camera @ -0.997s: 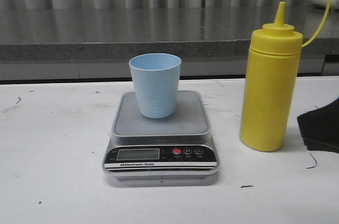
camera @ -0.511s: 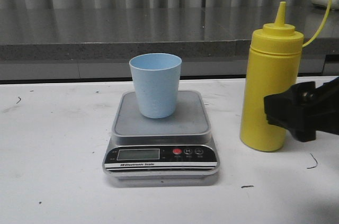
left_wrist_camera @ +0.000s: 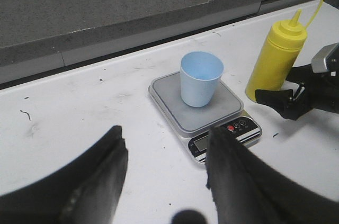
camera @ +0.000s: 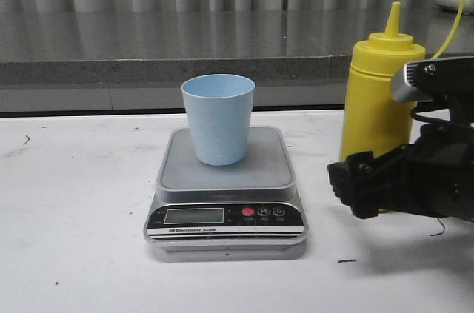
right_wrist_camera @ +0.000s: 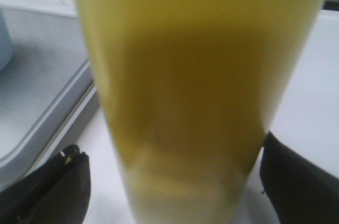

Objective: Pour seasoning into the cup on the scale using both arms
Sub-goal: 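Move the right gripper to the yellow squeeze bottle and grasp it, then lift the yellow bottle with the right gripper and tilt nozzle toward cup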

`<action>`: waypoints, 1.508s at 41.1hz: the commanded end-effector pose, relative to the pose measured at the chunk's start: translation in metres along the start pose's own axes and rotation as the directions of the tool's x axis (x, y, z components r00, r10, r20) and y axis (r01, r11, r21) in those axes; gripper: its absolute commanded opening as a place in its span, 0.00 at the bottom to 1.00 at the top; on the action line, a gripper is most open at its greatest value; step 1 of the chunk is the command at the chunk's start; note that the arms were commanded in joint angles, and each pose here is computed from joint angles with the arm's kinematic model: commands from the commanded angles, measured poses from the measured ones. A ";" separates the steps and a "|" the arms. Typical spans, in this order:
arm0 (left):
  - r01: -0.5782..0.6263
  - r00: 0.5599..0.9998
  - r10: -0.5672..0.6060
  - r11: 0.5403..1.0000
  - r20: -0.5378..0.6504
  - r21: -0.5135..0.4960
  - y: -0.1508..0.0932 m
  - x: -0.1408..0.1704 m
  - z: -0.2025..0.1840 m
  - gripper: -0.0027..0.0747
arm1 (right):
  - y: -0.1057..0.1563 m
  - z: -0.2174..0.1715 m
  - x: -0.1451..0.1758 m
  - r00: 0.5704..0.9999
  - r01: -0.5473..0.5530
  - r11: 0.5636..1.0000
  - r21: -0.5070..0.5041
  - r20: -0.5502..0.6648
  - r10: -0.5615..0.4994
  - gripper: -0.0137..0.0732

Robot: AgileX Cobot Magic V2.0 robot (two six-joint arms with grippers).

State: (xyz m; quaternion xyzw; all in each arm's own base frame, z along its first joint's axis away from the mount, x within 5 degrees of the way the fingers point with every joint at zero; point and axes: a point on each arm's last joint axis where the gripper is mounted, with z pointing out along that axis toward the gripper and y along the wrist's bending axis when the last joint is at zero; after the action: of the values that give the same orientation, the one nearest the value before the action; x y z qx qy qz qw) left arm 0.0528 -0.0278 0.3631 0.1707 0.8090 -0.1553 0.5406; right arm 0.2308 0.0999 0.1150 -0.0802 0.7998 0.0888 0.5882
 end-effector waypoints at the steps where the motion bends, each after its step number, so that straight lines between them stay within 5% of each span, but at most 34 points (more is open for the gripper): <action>1: 0.009 0.996 -0.010 1.000 0.093 0.014 -0.001 -0.013 -0.003 0.48 | 0.001 0.005 -0.030 0.975 -0.016 1.000 0.013 0.221 0.012 0.92; 20: 0.009 0.996 -0.010 1.000 0.093 0.014 -0.001 -0.013 -0.003 0.48 | -0.013 0.020 -0.048 0.958 -0.033 0.997 0.074 0.287 0.011 0.91; 31: 0.009 0.996 -0.010 1.000 0.093 0.014 -0.001 -0.013 -0.003 0.48 | -0.003 0.020 -0.049 0.956 0.031 0.999 -0.023 0.292 -0.023 0.54; 42: 0.009 0.996 -0.010 1.000 0.093 0.014 -0.001 -0.013 -0.003 0.48 | -0.002 0.008 -0.067 0.967 0.061 0.998 -0.024 0.249 -0.054 0.54; 52: 0.009 0.996 -0.010 1.000 0.093 0.014 -0.001 -0.013 -0.003 0.48 | 0.005 -0.010 -0.111 0.972 0.235 0.969 -0.073 0.051 -0.231 0.54; 62: 0.009 0.996 -0.010 1.000 0.093 0.014 -0.001 -0.013 -0.003 0.48 | 0.019 -0.011 -0.166 0.880 0.435 0.873 -0.219 -0.104 -0.464 0.54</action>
State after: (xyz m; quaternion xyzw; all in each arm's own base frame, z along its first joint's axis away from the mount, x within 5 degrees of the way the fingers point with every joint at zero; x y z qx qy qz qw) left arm 0.0528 -0.0278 0.3631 0.1707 0.8090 -0.1553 0.5406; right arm 0.2572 0.1166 0.2358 -0.2921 0.8247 0.0381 0.4828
